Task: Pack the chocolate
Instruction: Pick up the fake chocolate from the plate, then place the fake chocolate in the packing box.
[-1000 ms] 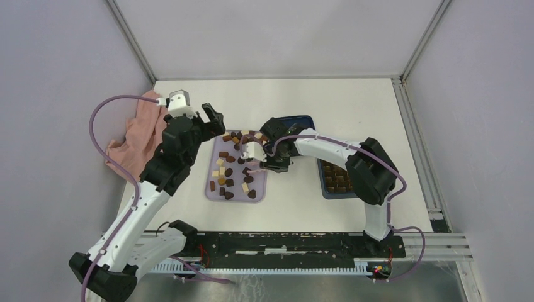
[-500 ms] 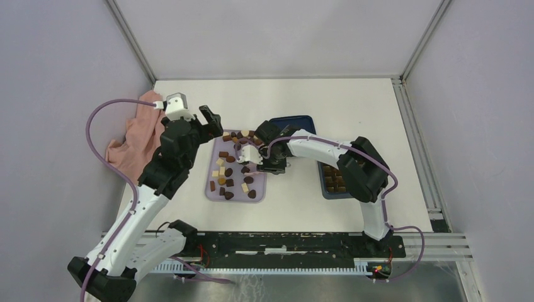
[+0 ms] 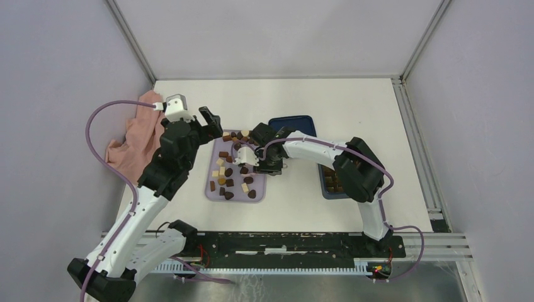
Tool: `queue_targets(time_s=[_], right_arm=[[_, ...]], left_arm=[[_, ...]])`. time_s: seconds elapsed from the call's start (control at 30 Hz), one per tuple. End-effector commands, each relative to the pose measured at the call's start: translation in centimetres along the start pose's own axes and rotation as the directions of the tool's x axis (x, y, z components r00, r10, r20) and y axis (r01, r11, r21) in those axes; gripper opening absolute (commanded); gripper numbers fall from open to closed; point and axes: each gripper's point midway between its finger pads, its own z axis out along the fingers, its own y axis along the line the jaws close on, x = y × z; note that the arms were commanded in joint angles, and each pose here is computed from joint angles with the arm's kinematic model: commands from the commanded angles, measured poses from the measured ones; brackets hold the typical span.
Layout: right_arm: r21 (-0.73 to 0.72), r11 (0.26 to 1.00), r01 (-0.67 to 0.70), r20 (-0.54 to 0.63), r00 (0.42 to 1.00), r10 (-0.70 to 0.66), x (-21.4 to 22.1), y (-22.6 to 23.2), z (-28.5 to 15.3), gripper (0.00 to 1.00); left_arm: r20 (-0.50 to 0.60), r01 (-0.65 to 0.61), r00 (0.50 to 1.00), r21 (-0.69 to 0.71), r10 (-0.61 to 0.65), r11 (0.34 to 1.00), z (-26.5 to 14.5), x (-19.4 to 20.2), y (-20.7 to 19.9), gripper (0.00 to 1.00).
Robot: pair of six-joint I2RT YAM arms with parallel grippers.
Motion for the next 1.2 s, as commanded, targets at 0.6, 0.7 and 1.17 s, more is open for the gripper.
queue_targets(time_s=[0.6,0.7,1.17], right_arm=[[0.036,0.997,-0.063,0.156,0.986,0.057,-3.2,-1.7,-5.3,0.16],[0.006,0.997,-0.080,0.240,0.968,0.077,-3.5,-1.6,-7.6,0.15],[0.102,0.972,-0.212,0.377,0.913,0.160,8.0,-2.3,-16.9,0.16]], left_arm=[[0.051,0.083,0.995,0.020,-0.084,0.996,-0.4,-1.5,-0.5,0.97],[0.051,0.087,0.995,0.029,-0.089,0.996,-0.3,-1.5,-0.7,0.97],[0.006,0.174,0.984,0.199,-0.179,0.964,1.9,-0.2,-5.0,1.00]])
